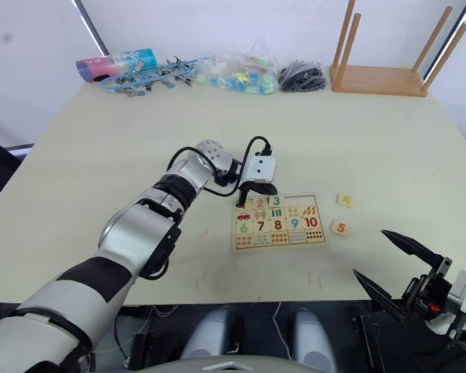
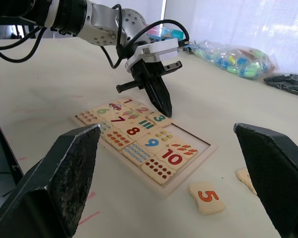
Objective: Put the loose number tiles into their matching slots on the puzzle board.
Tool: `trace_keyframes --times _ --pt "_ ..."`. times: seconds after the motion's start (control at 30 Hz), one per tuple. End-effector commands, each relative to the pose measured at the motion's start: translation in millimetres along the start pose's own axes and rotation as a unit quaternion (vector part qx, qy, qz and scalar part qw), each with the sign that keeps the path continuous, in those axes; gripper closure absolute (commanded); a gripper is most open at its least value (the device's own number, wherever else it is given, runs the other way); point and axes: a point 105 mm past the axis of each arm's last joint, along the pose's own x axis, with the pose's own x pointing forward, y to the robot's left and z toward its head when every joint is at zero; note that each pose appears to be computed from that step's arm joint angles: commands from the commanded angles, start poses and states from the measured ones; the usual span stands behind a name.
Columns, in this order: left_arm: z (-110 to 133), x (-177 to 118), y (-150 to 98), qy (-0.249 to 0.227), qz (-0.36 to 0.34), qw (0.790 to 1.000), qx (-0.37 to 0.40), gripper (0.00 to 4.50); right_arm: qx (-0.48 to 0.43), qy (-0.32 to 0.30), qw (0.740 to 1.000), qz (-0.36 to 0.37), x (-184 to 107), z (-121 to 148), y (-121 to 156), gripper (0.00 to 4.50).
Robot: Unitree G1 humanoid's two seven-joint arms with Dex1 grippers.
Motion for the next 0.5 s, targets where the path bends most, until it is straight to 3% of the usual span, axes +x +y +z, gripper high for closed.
trace_keyframes --times 0.03,0.5 --pt "7 -1 1 -0.012 -0.002 1.000 0.013 4.45 -0.009 -0.002 1.000 0.005 0 4 0 0.00" --pt "14 -7 12 -0.026 0.023 0.999 0.008 4.45 -0.009 -0.003 1.000 0.007 2 4 -1 0.00"
